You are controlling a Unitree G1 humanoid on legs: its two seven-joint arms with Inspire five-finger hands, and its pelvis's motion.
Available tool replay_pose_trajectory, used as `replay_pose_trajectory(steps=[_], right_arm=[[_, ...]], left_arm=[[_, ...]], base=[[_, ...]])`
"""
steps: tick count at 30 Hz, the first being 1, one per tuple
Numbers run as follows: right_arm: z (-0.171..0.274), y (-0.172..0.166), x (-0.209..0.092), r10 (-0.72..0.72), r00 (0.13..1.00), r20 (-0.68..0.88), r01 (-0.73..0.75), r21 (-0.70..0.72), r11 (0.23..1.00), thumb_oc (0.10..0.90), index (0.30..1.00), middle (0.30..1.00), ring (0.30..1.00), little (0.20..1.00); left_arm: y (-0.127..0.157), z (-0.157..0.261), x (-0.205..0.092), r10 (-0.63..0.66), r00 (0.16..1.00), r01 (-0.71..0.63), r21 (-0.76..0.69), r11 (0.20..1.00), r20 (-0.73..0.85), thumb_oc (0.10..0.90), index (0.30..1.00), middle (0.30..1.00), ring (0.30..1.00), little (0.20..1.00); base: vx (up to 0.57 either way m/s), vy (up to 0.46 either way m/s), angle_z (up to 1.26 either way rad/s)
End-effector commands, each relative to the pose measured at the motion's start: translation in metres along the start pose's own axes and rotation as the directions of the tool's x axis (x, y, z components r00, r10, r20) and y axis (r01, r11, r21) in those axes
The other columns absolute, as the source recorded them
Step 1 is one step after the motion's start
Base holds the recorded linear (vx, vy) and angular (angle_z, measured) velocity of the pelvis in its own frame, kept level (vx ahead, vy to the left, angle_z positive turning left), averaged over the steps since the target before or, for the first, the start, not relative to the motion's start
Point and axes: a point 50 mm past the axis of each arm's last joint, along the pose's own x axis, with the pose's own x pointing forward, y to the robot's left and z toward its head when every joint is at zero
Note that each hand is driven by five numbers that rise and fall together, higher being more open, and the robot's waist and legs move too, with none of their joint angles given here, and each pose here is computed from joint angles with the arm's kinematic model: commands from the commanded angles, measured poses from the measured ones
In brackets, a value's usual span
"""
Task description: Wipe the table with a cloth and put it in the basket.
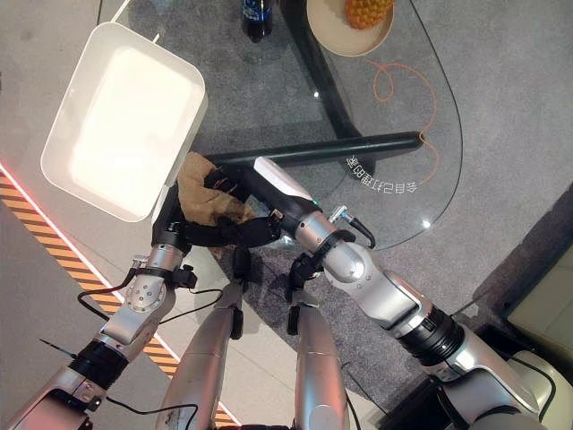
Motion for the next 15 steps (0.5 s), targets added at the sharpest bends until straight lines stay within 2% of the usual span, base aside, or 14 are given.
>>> replay_pose_trajectory(steps=[1, 9, 15], right_arm=[[0.0292, -0.0677, -0.0006, -0.281, 0.945, 0.170, 0.315, -0.230, 0.921, 0.800, 0.900, 0.900, 0.900, 0.900], [0.0309, -0.0729, -0.0028, -0.297, 0.942, 0.156, 0.332, -0.303, 0.893, 0.800, 0.900, 0.900, 0.900, 0.900], [0.0298, -0.0733, -0.0035, -0.306, 0.940, 0.154, 0.338, -0.278, 0.899, 0.800, 0.900, 0.900, 0.900, 0.900]], left_arm=[[-0.0030, 0.0341, -0.0107, -0.040, 0.978, 0.044, -0.017, 0.999, 0.205, 0.100, 0.300, 0.300, 0.300, 0.200], [-0.0020, 0.0356, -0.0115, -0.035, 0.978, 0.039, -0.015, 0.999, 0.206, 0.100, 0.300, 0.300, 0.300, 0.200], [0.0006, 0.0376, -0.0114, -0.023, 0.975, 0.025, -0.010, 1.000, 0.220, 0.100, 0.300, 0.300, 0.300, 0.200]], base=[[0.00, 0.000, 0.00], [0.00, 0.000, 0.00], [0.00, 0.000, 0.00]])
